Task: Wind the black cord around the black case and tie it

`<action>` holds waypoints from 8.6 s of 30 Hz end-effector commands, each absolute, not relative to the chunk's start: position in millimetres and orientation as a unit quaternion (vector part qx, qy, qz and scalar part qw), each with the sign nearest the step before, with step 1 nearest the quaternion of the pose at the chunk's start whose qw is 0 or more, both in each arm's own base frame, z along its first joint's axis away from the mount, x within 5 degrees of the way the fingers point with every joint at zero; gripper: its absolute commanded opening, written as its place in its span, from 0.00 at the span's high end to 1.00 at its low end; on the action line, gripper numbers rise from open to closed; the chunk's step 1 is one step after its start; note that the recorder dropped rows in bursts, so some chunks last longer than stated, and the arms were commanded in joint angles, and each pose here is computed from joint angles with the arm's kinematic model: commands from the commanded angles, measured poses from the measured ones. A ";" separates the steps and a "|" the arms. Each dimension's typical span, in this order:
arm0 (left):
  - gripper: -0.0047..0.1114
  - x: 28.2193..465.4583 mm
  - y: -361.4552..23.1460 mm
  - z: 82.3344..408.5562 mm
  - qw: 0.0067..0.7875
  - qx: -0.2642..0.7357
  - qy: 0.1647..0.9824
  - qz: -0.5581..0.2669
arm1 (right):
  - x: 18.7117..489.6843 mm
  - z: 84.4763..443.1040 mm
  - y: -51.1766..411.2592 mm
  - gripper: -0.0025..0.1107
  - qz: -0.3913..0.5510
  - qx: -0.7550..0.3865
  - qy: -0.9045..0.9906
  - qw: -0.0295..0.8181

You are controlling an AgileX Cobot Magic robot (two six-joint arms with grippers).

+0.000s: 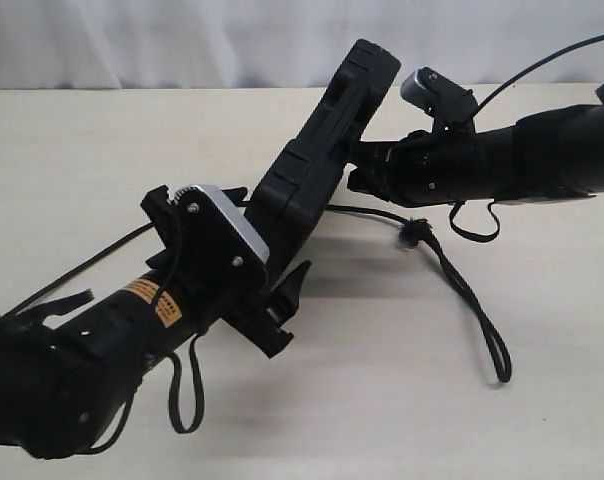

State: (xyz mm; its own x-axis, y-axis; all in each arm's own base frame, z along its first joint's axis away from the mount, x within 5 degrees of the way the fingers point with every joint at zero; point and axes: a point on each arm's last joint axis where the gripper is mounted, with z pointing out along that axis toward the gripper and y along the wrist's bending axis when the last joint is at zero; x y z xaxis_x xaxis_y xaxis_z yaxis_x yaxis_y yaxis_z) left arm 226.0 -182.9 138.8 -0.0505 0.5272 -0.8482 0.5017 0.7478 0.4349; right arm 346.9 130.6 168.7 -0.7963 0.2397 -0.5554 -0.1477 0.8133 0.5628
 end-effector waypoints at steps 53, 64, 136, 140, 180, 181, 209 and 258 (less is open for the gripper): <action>0.96 269.9 -148.1 134.8 0.591 0.144 0.783 0.132 | 411.9 126.8 109.4 0.94 0.025 -0.167 0.976 0.140; 0.96 269.1 -155.0 132.2 0.583 0.181 0.784 0.109 | 356.9 151.9 92.1 0.38 0.203 0.014 0.976 0.085; 0.35 259.0 -177.7 122.8 0.532 0.383 0.748 0.102 | 356.0 200.5 110.2 0.94 0.228 -0.328 0.885 0.241; 0.35 244.7 -176.7 154.8 0.532 0.327 0.772 0.119 | 351.8 212.1 109.0 0.94 0.227 -0.317 0.887 0.246; 0.48 437.1 -165.7 199.4 0.319 0.069 0.869 -0.373 | 347.3 211.4 110.0 0.94 0.242 -0.316 0.890 0.222; 0.64 437.3 -165.7 198.8 0.318 0.068 0.869 -0.374 | 347.3 211.4 110.0 0.94 0.244 -0.306 0.893 0.220; 0.96 419.1 -176.1 210.4 0.250 0.234 0.852 -0.395 | 326.0 243.4 107.4 0.51 0.269 -0.228 0.885 0.303; 0.96 404.9 -135.5 256.1 0.187 0.428 0.838 -0.282 | 350.3 190.8 107.3 0.94 0.242 -0.223 0.881 0.341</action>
State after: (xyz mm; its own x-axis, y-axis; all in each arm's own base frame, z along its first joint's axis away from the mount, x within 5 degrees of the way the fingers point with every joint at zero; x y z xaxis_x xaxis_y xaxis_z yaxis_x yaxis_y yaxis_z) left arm 408.3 -146.8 242.1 -0.5838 0.5719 -0.5763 0.8107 0.4490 -0.3757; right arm 347.1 115.2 190.2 -0.6818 -0.2224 -0.6969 -0.5724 0.7554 0.3190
